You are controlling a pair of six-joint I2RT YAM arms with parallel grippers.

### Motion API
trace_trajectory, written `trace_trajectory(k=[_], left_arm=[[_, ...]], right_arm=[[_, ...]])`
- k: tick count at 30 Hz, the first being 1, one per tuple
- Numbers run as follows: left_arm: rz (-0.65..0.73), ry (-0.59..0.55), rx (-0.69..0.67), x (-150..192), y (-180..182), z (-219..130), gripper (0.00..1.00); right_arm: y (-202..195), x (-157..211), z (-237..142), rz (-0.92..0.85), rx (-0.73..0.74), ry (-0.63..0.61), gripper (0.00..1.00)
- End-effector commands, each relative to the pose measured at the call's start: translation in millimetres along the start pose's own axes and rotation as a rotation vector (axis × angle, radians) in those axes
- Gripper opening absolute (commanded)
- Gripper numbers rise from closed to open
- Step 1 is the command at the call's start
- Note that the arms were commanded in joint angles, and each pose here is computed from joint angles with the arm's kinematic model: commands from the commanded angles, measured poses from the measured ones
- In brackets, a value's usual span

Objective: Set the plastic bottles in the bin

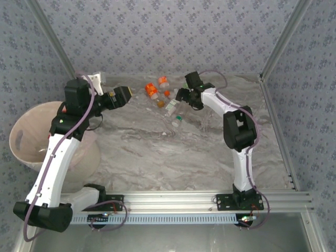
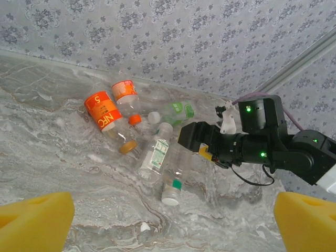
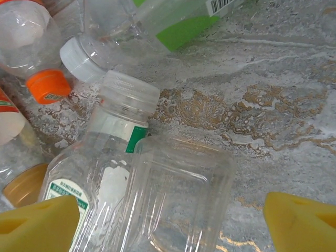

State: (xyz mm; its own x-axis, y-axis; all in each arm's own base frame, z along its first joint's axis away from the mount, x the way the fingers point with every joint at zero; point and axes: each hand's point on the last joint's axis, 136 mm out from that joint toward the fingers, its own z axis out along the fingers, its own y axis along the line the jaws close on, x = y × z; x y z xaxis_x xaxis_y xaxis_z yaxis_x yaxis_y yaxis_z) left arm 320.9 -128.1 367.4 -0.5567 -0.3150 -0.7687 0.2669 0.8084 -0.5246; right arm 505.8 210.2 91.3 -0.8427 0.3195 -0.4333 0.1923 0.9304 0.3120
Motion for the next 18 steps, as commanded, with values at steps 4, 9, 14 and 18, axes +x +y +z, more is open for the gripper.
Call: trace_trajectory(k=[4, 9, 14, 18], left_arm=[[0.027, 0.004, -0.032, 4.3, 6.6, 0.8, 0.98], [0.026, 0.006, -0.037, 4.9, 8.2, 2.0, 0.98], [0.016, 0.013, -0.036, 6.1, 9.3, 5.7, 0.98], [0.008, 0.022, -0.028, 7.2, 8.5, 7.7, 0.98]], right_arm=[[-21.5, 16.8, 13.7, -0.009, 0.151, 0.032, 0.85], [-28.4, 25.6, 17.8, -0.036, 0.17, 0.065, 0.78], [-35.2, 29.4, 26.1, -0.037, 0.189, 0.085, 0.78], [-38.6, 31.3, 35.0, -0.022, 0.193, 0.102, 0.77]])
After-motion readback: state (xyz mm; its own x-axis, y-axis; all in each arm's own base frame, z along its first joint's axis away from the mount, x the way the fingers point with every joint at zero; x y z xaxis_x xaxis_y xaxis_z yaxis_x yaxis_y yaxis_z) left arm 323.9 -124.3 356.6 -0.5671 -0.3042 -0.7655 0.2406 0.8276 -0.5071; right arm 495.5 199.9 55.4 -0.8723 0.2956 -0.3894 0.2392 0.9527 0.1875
